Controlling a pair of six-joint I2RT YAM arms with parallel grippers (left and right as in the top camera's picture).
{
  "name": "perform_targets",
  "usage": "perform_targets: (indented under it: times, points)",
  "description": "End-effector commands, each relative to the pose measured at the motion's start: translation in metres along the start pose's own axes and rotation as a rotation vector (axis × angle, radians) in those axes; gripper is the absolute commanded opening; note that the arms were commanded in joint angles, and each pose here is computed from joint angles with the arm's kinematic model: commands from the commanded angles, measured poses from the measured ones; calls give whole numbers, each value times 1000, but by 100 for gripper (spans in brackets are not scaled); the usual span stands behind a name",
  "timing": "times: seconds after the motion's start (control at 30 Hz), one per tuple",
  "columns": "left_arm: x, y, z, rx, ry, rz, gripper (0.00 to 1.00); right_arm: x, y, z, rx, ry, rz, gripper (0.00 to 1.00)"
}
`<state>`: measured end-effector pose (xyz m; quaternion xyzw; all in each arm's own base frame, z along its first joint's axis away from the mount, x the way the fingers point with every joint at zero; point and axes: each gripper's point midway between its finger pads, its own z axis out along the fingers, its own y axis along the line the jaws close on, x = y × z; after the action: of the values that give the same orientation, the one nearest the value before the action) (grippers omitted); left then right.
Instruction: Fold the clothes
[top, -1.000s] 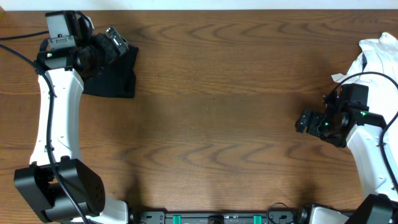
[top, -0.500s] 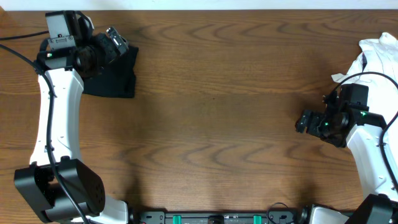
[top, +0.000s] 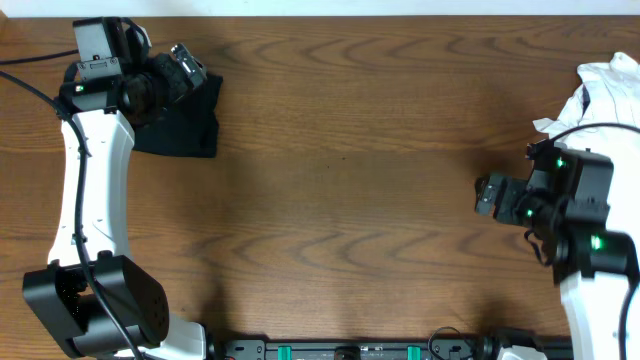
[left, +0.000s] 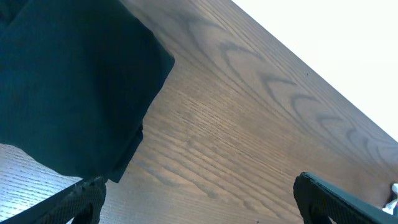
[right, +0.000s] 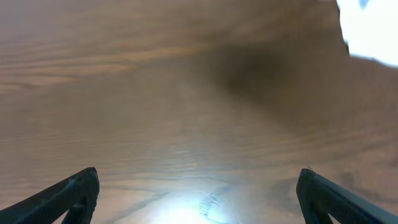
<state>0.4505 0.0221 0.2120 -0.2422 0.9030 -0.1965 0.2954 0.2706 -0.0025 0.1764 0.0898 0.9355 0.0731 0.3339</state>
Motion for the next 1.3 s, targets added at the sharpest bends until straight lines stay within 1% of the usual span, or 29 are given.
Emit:
perform_targets:
  times: [0.0,0.23,0.4,0.57,0.7,0.87,1.0,1.07,1.27]
  points:
    - [-1,1,0,3,1,-3,98,-10,25,-32,-68,-119,-63,99]
    - [-1,1,0,3,1,-3,98,-11,60,-107,-212,-382,-171,99]
    - [-1,1,0,3,1,-3,98,3,58,-157,-254,-553,-201,99]
    - [-1,1,0,3,1,-3,98,18,55,-183,-286,-666,-210,99]
    - [-1,1,0,3,1,-3,98,27,51,-182,-285,-701,-209,99]
    - [-1,1,0,3,1,-3,98,32,49,-164,-290,-723,-209,99]
    - [-1,1,0,3,1,-3,98,22,52,-146,-299,-761,-211,99]
    - [-1,1,0,3,1,-3,98,14,55,-141,-307,-802,-213,99]
    - [-1,1,0,3,1,-3,98,-11,58,-123,-322,-985,-207,99]
